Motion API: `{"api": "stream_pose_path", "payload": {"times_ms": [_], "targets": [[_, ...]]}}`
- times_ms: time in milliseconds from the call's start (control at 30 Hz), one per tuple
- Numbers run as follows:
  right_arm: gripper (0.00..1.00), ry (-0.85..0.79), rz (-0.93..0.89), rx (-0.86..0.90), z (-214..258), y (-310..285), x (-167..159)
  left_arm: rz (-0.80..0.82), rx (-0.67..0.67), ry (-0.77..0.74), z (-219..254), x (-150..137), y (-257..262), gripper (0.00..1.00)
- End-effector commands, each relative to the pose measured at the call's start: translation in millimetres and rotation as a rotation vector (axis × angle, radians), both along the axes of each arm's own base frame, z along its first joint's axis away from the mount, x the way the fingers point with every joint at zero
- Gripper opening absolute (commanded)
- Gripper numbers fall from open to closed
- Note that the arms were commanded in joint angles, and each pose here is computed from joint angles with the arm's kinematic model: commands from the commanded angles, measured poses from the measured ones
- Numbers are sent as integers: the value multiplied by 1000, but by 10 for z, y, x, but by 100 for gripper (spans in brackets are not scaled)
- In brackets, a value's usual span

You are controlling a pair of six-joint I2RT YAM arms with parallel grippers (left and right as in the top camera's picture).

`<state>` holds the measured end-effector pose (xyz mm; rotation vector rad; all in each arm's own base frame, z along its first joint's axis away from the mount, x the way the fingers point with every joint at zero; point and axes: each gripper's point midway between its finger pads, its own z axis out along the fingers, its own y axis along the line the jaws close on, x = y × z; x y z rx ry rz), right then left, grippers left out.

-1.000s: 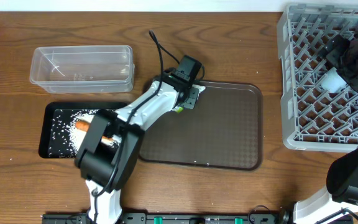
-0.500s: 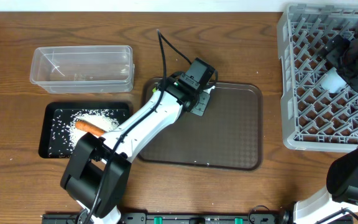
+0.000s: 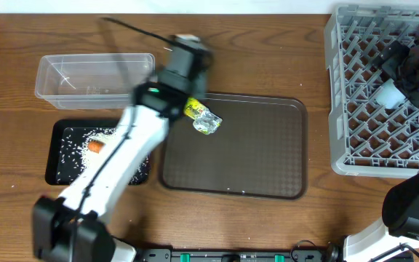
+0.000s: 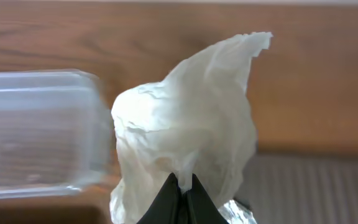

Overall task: Sort waste into correct bins and load items into the dishwasher rack
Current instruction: 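Carry the wrapper left and drop it into the clear container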

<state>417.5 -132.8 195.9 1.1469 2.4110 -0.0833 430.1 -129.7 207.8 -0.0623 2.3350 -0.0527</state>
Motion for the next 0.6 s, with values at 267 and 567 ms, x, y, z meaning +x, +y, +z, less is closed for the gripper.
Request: {"api": "stream_pose_path", "payload": {"times_ms": [267,567], "targets": [[99,-3,-19,6,-4,-18,-3,443,-120,-97,-19,465,1364,6],[99,-3,-19,7,-4,-17,-3,613,-147,-8,-389,400,1863,32]]}}
